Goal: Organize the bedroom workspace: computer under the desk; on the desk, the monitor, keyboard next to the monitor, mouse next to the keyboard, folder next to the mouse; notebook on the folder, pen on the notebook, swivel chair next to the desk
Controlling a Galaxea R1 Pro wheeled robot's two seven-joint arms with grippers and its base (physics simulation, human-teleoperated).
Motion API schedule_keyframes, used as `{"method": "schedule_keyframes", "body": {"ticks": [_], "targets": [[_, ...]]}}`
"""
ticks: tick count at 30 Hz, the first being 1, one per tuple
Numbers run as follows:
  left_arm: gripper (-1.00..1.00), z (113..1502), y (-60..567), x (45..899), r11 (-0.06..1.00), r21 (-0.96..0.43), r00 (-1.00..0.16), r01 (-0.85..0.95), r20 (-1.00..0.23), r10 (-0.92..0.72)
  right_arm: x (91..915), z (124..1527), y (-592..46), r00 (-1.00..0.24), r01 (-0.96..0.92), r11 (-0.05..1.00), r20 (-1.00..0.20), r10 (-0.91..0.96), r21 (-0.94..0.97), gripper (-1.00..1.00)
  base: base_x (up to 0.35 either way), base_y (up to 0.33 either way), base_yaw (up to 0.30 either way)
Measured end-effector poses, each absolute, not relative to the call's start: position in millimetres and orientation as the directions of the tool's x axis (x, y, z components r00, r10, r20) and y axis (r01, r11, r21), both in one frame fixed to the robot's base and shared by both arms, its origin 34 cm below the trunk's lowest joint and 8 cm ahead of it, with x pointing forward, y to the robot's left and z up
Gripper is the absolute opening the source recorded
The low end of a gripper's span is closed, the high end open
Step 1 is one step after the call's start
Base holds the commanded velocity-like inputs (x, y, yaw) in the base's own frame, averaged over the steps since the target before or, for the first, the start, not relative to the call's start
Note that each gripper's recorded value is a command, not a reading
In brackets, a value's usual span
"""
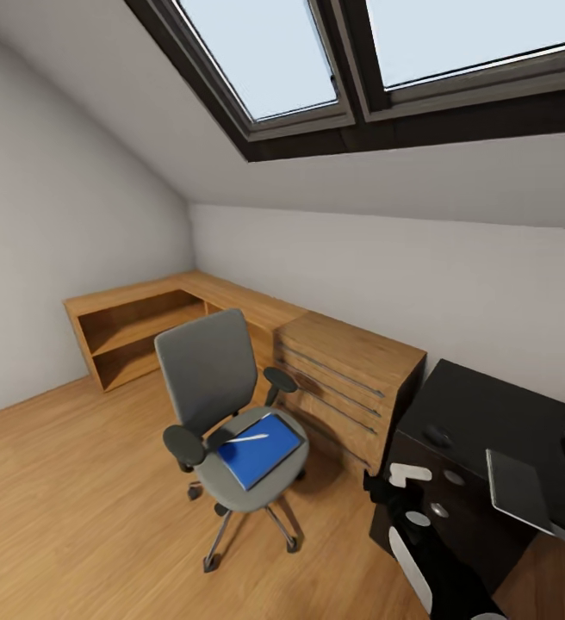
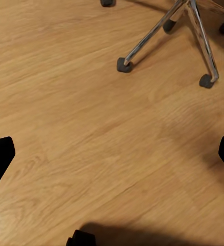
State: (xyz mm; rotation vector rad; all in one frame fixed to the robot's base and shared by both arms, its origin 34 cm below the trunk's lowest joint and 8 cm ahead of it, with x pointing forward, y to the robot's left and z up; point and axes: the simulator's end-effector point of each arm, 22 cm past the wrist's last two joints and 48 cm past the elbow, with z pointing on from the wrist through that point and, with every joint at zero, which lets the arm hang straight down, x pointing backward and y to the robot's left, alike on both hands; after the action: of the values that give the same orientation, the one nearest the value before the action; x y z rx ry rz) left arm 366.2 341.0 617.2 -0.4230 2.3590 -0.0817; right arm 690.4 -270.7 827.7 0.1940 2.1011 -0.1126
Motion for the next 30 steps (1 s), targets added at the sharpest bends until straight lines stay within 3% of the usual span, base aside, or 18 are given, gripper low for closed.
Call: {"method": "schedule_keyframes", "body": {"ticks": [9,30], "targets": [[1.00,617.4,340.5,366.5,0.946,-0.177,-0.683,-0.273,-0.656,-0.320,675.8,801.5,-239.3,-0.524,0.088,0.995,-0.852,0.003,-0.051,1.00,0.000,0.000,-0.028],[1.00,614.3,308.0,367.1,0.940,-0.217,-0.687,-0.265,-0.642,-0.341,560.3,684.1,-225.9,-0.638,0.097,0.992,-0.770,0.000,-0.081,1.00,0.000,0.000,-0.002]]}}
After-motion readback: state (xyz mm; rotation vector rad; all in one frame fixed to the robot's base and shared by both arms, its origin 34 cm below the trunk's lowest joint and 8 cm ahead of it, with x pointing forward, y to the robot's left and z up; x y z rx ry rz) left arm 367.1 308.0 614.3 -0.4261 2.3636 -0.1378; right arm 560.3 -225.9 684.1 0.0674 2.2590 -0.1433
